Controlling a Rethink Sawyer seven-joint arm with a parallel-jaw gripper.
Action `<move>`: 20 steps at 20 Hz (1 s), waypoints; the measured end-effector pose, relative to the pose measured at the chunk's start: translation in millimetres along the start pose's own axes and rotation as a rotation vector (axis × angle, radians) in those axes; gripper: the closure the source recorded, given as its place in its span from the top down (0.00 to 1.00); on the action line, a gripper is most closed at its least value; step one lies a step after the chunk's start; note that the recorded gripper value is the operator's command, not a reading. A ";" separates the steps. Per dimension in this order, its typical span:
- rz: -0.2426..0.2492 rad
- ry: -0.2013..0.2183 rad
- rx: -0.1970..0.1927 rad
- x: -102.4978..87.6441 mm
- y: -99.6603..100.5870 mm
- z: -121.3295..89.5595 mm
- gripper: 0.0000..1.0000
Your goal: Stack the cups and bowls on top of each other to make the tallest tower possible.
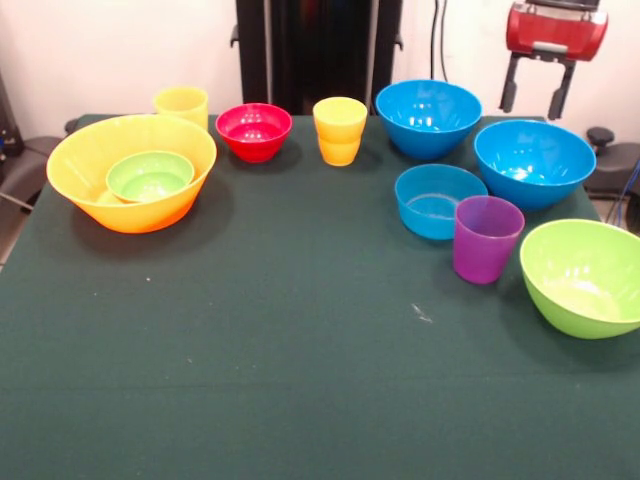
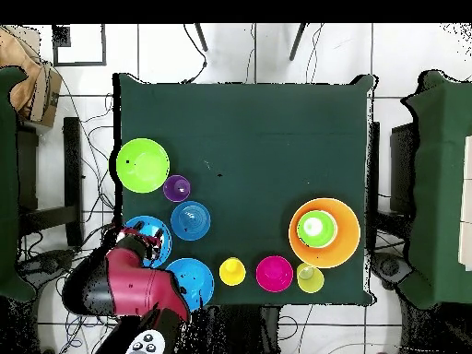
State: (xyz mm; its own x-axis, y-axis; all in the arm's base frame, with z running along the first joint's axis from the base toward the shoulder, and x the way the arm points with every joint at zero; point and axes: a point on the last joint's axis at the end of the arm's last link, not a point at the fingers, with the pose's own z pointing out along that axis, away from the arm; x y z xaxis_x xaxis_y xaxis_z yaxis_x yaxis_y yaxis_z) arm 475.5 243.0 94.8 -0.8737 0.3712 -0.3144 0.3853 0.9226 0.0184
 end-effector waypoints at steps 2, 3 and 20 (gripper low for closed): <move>0.004 -0.026 0.005 -2.3 -6.3 0.5 1.00; 0.005 -0.032 0.006 -3.0 -7.9 0.7 1.00; 0.012 -0.116 0.093 -2.1 -79.3 18.8 1.00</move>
State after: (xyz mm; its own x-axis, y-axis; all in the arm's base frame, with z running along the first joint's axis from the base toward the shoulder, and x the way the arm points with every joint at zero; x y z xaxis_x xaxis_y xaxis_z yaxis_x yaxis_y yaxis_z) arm 452.4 167.1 76.2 -0.8308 0.3621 -0.4226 0.4258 0.9026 -0.0636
